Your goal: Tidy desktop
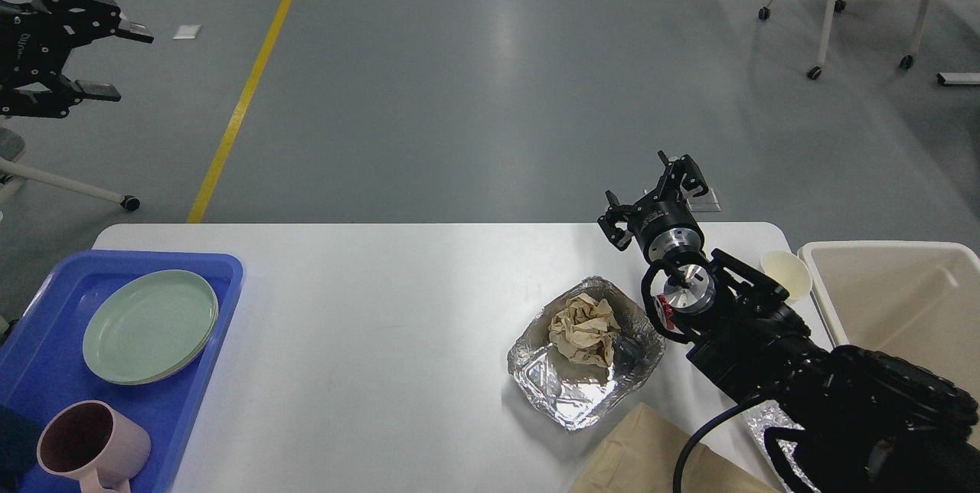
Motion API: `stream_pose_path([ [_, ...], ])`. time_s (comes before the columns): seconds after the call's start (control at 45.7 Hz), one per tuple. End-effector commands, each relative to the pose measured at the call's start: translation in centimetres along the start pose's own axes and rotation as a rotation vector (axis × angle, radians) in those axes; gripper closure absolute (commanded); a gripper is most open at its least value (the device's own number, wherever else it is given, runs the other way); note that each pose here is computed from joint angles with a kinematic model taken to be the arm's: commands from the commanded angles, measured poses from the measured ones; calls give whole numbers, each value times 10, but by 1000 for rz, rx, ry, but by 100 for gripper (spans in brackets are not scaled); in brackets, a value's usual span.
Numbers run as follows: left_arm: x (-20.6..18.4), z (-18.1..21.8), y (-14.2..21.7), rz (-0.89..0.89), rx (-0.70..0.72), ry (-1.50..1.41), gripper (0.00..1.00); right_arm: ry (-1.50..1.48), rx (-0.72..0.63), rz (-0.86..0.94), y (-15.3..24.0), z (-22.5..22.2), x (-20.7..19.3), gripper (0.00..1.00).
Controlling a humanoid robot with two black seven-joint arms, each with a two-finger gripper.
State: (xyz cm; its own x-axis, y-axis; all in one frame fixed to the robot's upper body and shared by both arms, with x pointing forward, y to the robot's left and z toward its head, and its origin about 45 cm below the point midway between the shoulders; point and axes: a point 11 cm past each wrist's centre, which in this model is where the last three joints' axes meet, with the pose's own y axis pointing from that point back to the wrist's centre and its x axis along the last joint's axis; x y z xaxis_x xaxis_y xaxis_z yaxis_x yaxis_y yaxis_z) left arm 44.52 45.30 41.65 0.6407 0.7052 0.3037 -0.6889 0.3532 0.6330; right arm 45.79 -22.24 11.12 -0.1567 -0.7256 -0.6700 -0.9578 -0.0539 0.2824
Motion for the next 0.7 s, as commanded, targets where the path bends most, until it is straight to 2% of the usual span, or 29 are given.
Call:
stream_pose_path([
  [0.0,-12,21,-18,-41,-29,-29,8,0,0,0,0,0,0,0],
  [0.131,-36,42,-50,-118,-37,-72,5,0,0,0,0,0,0,0],
  [0.306,-31,53,-46,-96,-88,-64,4,-1,-1,-1,0,0,0,0],
  [0.372,-16,59,-47,24,-137,-24,4,-1,-1,-1,0,0,0,0],
  [0.438,-9,53,-63,150,-155,37,4,-1,-1,-1,0,0,0,0],
  [0.678,-15,40,-124,480,-269,373,4,-1,-1,-1,0,0,0,0],
])
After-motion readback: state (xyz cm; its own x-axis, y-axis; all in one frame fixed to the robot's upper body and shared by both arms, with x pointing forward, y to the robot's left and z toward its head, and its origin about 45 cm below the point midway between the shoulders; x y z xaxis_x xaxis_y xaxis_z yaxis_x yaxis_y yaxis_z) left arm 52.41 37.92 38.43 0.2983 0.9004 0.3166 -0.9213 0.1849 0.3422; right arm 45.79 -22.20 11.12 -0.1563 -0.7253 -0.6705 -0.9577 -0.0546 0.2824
